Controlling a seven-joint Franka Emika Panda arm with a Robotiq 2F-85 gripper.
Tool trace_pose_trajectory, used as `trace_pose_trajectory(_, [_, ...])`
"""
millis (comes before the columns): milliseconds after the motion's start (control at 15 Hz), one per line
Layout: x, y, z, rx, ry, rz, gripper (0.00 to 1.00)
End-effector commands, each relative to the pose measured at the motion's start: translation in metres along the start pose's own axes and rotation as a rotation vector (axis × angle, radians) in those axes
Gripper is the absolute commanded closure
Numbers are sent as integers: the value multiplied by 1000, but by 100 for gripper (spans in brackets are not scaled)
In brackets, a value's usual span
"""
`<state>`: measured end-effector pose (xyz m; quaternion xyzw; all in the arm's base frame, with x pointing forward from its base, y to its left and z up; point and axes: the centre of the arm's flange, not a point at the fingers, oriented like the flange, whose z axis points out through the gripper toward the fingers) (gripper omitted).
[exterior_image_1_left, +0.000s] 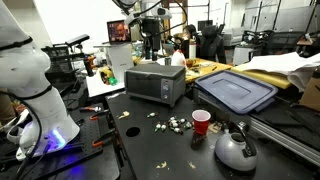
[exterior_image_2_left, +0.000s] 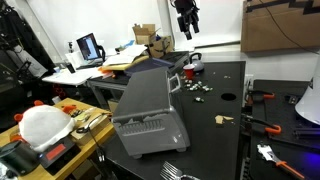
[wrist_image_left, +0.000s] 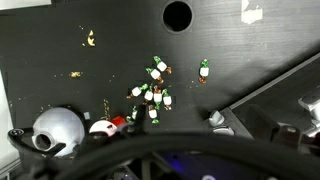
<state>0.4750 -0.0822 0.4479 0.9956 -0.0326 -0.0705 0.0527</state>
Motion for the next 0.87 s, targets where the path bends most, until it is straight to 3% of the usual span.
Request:
trace_pose_trajectory(0, [-1,5,-12,5,18,-53,0])
trace_pose_trajectory(800, [0,8,-5,5,10,-24,0])
